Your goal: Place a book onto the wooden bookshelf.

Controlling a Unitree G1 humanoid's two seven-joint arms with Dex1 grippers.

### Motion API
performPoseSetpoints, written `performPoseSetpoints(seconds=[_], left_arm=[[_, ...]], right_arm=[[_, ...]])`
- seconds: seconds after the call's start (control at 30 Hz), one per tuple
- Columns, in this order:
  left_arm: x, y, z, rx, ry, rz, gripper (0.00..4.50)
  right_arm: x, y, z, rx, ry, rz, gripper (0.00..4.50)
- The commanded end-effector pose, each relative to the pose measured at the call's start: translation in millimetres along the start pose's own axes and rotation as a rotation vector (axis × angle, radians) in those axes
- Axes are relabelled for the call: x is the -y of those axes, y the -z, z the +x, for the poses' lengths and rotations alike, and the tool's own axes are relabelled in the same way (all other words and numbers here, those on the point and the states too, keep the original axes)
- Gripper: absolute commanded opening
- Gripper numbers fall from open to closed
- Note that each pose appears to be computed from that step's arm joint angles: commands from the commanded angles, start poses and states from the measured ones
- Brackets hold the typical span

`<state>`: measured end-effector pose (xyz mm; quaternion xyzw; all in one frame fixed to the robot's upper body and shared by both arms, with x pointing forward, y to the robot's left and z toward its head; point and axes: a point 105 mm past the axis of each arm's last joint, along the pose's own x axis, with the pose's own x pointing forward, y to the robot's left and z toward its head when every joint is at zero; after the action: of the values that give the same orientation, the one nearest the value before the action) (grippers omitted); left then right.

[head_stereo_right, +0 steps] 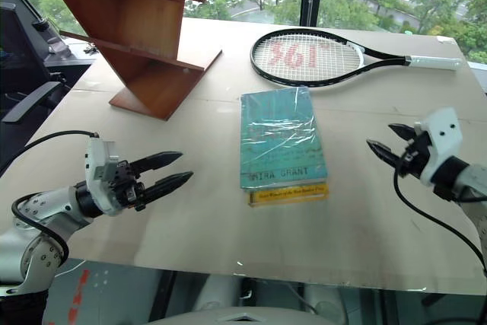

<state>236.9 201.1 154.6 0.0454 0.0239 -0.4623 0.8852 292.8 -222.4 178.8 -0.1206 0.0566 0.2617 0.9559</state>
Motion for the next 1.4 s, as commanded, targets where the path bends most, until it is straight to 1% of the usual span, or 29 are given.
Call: performPoseSetpoints(seconds=[0.03,0.07,0.1,0.13,0.3,0.43,0.6,0.8,0.87,0.97,1.0,1.03,1.1,1.13,1.2,1.23,1.27,1.33,1.37,1.4], left_arm=[[8.4,-12.7,-6.6,0.011,0.034,0.065,3.09],[10.2,-11.9,-8.0,0.006,0.036,0.064,3.09],[12.2,-11.5,-8.8,0.002,0.038,0.063,3.09],[14.4,-11.2,-9.6,0.0,0.039,0.064,3.09],[22.0,-8.4,-17.9,-0.017,0.019,0.049,3.09],[23.0,-4.4,-24.4,-0.039,-0.005,0.044,3.09],[14.0,-1.5,-34.4,-0.065,-0.066,0.068,3.09],[9.5,-1.5,-36.2,-0.069,-0.096,0.084,3.09],[7.4,-1.5,-35.3,-0.072,-0.11,0.073,3.09],[-0.7,-0.9,-31.0,-0.069,-0.176,0.04,3.09],[-4.7,2.0,-27.2,-0.078,-0.211,-0.009,3.09],[-7.1,5.5,-22.7,-0.094,-0.233,-0.058,3.09],[-8.9,13.2,-15.4,-0.141,-0.248,-0.163,3.09],[-13.2,17.6,-12.9,-0.173,-0.27,-0.244,3.09],[-18.6,24.7,-7.9,-0.23,-0.247,-0.439,3.09],[-23.6,25.6,-4.5,-0.248,-0.236,-0.511,3.09],[-29.0,24.7,-0.4,-0.246,-0.221,-0.579,3.09],[-46.6,24.9,9.8,-0.24,-0.203,-0.748,3.09],[-53.8,23.3,14.7,-0.224,-0.195,-0.807,3.09],[-62.5,23.7,22.6,-0.217,-0.178,-0.879,3.09]], right_arm=[[-8.5,-9.9,20.4,-0.009,-0.003,0.002,1.25],[-13.4,-11.3,29.1,-0.017,-0.016,-0.008,0.82],[-17.8,-12.3,36.2,-0.027,-0.032,-0.011,0.26],[-22.6,-13.3,42.9,-0.037,-0.051,-0.021,0.11],[-33.5,-6.0,64.5,-0.119,-0.084,-0.074,0.11],[-47.1,0.0,78.6,-0.146,-0.129,-0.112,0.11],[-69.9,-7.6,93.1,-0.112,-0.212,-0.128,0.11],[-87.3,-14.3,100.3,-0.075,-0.277,-0.134,0.11],[-88.1,-14.9,101.6,-0.068,-0.279,-0.143,0.11],[-81.8,-15.6,98.3,-0.034,-0.265,-0.169,0.11],[-75.8,-18.5,92.3,0.016,-0.262,-0.165,0.11],[-74.3,-21.4,81.1,0.065,-0.315,-0.162,0.11],[-75.1,-22.9,57.0,0.129,-0.436,-0.087,0.11],[-69.5,-22.1,45.2,0.155,-0.446,-0.089,0.34],[-59.8,-17.8,21.5,0.185,-0.46,-0.079,0.95],[-58.5,-14.5,10.0,0.18,-0.48,-0.082,1.45],[-58.8,-12.5,1.3,0.176,-0.498,-0.086,1.8],[-60.6,-16.0,-14.0,0.197,-0.518,-0.078,2.86],[-61.8,-17.9,-19.0,0.206,-0.523,-0.074,3.05],[-64.2,-21.0,-25.2,0.223,-0.526,-0.066,3.75]])
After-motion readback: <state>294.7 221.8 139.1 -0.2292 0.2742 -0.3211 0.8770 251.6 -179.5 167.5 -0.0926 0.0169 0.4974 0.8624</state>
